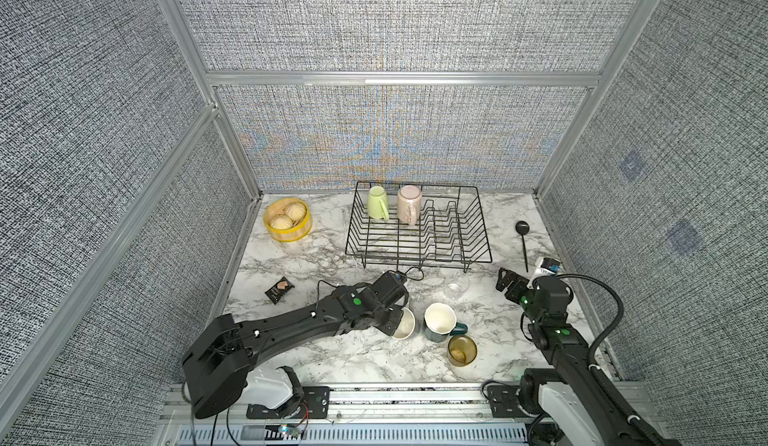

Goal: Load cups into a dish rack
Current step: Pick up the cup from the bottom-center of the table, then place the cup upside down at the dish rack.

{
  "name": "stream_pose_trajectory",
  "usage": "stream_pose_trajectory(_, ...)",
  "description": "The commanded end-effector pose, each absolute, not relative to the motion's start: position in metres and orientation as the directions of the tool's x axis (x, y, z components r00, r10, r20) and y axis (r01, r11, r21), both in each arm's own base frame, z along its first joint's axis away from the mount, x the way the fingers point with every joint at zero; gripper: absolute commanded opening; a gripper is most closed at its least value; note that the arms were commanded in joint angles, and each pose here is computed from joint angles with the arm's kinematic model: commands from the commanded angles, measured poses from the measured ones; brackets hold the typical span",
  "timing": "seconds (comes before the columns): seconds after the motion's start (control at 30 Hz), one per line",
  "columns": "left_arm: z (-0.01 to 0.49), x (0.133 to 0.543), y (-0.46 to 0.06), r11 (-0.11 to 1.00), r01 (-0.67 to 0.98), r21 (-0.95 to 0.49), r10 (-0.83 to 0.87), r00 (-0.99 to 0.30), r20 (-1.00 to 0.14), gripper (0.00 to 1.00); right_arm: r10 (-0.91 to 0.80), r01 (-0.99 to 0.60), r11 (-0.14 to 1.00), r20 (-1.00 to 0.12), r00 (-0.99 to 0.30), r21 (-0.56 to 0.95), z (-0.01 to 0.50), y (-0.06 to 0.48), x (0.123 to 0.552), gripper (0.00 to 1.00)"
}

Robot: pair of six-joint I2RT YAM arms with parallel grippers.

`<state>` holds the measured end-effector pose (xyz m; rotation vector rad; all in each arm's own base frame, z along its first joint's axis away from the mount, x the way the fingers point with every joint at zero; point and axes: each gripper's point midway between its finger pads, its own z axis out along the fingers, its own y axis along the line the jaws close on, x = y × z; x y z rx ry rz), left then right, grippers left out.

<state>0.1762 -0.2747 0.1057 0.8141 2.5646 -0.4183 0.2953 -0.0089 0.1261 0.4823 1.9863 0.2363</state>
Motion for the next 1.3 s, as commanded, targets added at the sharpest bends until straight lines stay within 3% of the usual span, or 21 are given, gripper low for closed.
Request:
stream_pose_trajectory(0.0, 0.126, 0.186, -0.269, 0.805, 0.577, -0.134, 0.431, -0.726, -0.535, 0.0, 0.425, 0.171, 0.905, -0.813, -0.398, 0.389, 0.132, 0.002, 0.3, 0.99)
stream_pose_trajectory(0.17, 0.16, 0.196, -0.249, 0.841, 0.53, -0.112, 0.349, -0.689, -0.635, 0.0, 0.432, 0.062, 0.888, -0.782, -0.449, 0.455, 0.151, 0.026, 0.308, 0.99)
stream_pose_trajectory(0.57, 0.243, 0.219, -0.227, 0.794, 0.527, -0.302, 0.048, -0.55, -0.834, 0.0, 0.326, -0.31, 0.746, -0.729, -0.602, 0.589, 0.23, 0.127, 0.311, 0.99)
stream_pose_trajectory(0.77, 0.262, 0.23, -0.234, 0.73, 0.58, -0.362, -0.014, -0.516, -0.856, 0.0, 0.1, -0.562, 0.565, -0.727, -0.68, 0.604, 0.262, 0.204, 0.277, 0.99)
stream_pose_trajectory(1.0, 0.28, 0.219, -0.265, 0.516, 0.719, -0.465, -0.023, -0.531, -0.847, 0.0, -0.037, -0.732, 0.25, -0.749, -0.662, 0.634, 0.295, 0.255, 0.23, 0.96)
stream_pose_trajectory(1.27, 0.29, 0.219, -0.267, 0.432, 0.726, -0.536, -0.076, -0.563, -0.823, 0.0, 0.006, -0.729, 0.166, -0.74, -0.672, 0.664, 0.313, 0.26, 0.223, 0.99)
